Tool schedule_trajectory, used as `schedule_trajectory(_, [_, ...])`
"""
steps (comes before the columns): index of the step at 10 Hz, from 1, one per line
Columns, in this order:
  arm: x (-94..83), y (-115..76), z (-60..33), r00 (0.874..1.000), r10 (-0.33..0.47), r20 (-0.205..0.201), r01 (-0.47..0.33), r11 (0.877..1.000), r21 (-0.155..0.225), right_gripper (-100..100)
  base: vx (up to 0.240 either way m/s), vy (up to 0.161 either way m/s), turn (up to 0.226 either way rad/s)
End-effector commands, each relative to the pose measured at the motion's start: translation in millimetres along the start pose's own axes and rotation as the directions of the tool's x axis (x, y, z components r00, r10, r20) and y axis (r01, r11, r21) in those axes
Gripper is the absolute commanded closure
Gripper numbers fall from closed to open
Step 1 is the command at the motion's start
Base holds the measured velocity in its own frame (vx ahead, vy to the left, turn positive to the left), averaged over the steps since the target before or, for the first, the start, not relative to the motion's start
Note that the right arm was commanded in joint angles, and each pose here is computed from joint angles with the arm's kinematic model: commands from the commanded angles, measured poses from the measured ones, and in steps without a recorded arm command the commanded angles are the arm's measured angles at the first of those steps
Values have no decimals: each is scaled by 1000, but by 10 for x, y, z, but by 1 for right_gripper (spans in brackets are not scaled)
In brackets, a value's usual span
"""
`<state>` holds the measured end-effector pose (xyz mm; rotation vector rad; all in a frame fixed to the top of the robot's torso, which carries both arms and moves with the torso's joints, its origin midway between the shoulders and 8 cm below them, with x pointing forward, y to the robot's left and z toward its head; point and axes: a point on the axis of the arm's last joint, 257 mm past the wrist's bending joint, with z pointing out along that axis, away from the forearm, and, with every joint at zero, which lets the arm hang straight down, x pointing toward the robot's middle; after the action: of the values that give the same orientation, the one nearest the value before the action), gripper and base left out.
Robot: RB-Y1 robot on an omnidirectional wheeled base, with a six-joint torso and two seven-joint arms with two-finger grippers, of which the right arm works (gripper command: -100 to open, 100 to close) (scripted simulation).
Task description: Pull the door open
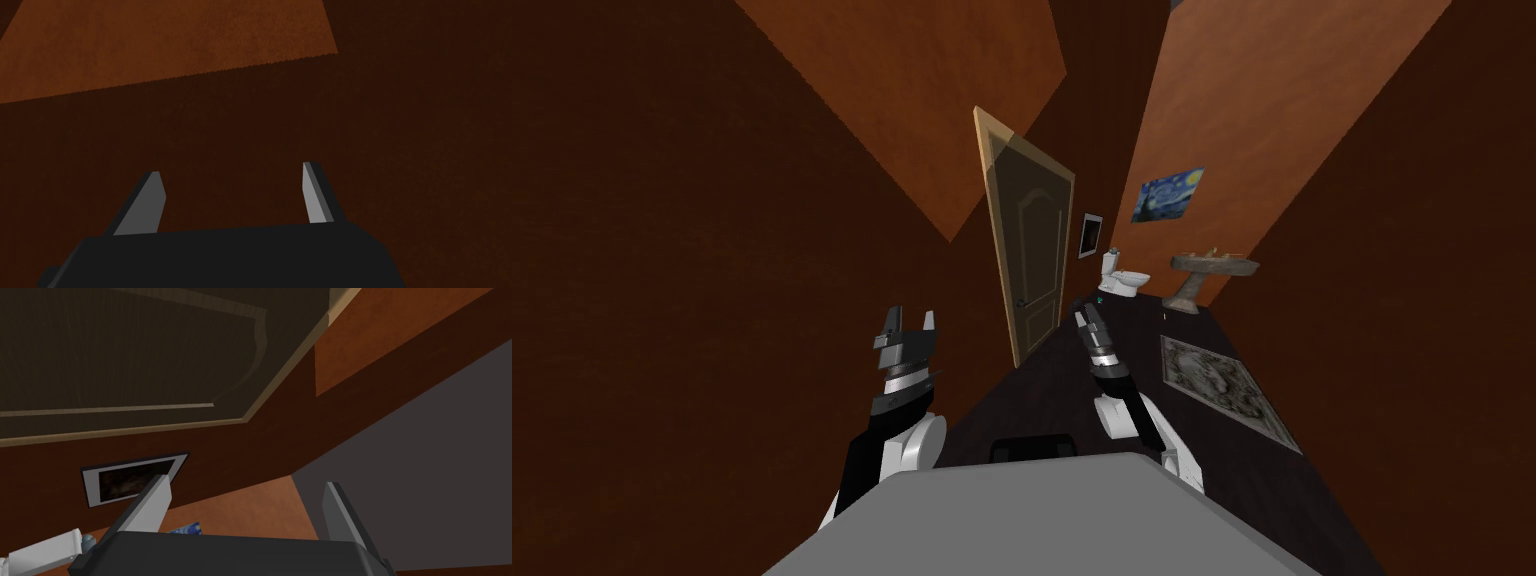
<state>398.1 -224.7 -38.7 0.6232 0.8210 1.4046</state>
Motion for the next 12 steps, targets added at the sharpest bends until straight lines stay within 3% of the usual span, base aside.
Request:
schedule_trajectory(1, [27, -153, -2, 1000, 17, -17, -17, 1000, 20, -100, 79, -31, 173])
schedule_trajectory(12, [131, -1126, -244, 993, 84, -81, -68, 981, 179, -100, 60, -28, 123])
